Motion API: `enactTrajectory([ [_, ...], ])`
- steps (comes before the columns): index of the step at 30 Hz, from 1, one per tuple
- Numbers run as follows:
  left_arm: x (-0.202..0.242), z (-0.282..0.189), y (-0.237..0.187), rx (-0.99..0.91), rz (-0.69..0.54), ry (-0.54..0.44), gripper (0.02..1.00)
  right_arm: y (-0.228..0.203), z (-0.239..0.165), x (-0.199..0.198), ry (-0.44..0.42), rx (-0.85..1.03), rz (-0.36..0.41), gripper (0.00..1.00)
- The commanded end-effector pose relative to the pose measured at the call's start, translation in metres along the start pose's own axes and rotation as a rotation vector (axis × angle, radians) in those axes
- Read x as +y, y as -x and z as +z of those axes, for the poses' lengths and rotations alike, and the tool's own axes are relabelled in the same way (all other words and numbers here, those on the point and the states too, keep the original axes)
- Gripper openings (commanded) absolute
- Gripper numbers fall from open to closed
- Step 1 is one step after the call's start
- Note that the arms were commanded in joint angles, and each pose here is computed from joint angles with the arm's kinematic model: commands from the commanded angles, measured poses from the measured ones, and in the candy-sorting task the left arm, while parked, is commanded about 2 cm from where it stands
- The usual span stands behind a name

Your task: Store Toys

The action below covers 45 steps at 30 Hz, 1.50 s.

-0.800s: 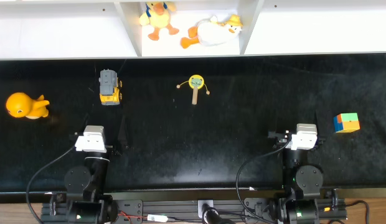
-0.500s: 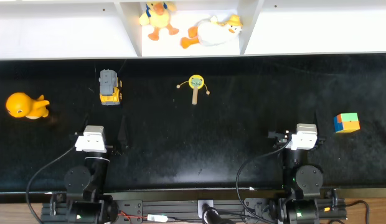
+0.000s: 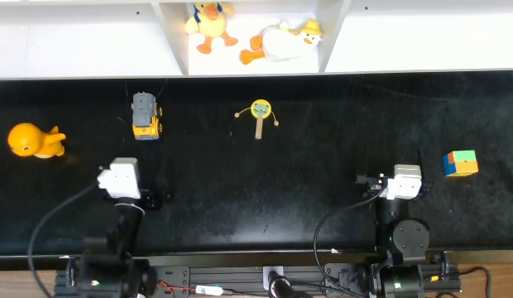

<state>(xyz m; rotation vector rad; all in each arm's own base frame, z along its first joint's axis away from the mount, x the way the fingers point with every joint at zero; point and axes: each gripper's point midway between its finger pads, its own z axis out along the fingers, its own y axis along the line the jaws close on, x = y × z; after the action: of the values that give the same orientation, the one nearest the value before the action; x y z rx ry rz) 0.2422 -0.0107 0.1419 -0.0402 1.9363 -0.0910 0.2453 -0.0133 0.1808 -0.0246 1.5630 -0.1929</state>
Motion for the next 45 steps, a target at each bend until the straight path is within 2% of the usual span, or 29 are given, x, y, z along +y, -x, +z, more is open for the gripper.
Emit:
enactTrajectory([
  [1,0.016,-0.018,0.061,0.061,-0.012,0.091,0.993,-0.004,0.000,-0.001,-0.010,0.002,0.000,0.993],
  [6,0.029,-0.009,0.090,0.240,0.116,0.022,0.993,-0.004,0.000,-0.001,-0.010,0.002,0.000,0.996],
  [9,0.047,-0.003,0.111,0.274,0.170,-0.013,0.993,-0.004,0.000,-0.001,-0.010,0.002,0.000,0.996],
  [16,0.106,0.000,0.146,0.285,0.175,-0.042,0.996,-0.004,0.000,-0.001,-0.010,0.002,0.000,0.996],
  [23,0.129,-0.031,0.123,0.411,0.211,0.008,0.993,-0.004,0.000,-0.001,-0.010,0.003,0.000,0.996],
  [32,0.180,-0.065,0.113,0.421,0.156,0.203,0.993,-0.004,0.000,-0.001,-0.010,0.002,0.000,0.993],
  [38,0.187,-0.047,0.085,0.435,0.120,0.165,0.996,-0.004,0.000,-0.001,-0.010,0.002,0.000,0.996],
  [45,0.195,-0.021,0.064,0.396,0.057,0.075,0.996,-0.004,0.000,-0.001,-0.010,0.002,0.000,0.996],
])
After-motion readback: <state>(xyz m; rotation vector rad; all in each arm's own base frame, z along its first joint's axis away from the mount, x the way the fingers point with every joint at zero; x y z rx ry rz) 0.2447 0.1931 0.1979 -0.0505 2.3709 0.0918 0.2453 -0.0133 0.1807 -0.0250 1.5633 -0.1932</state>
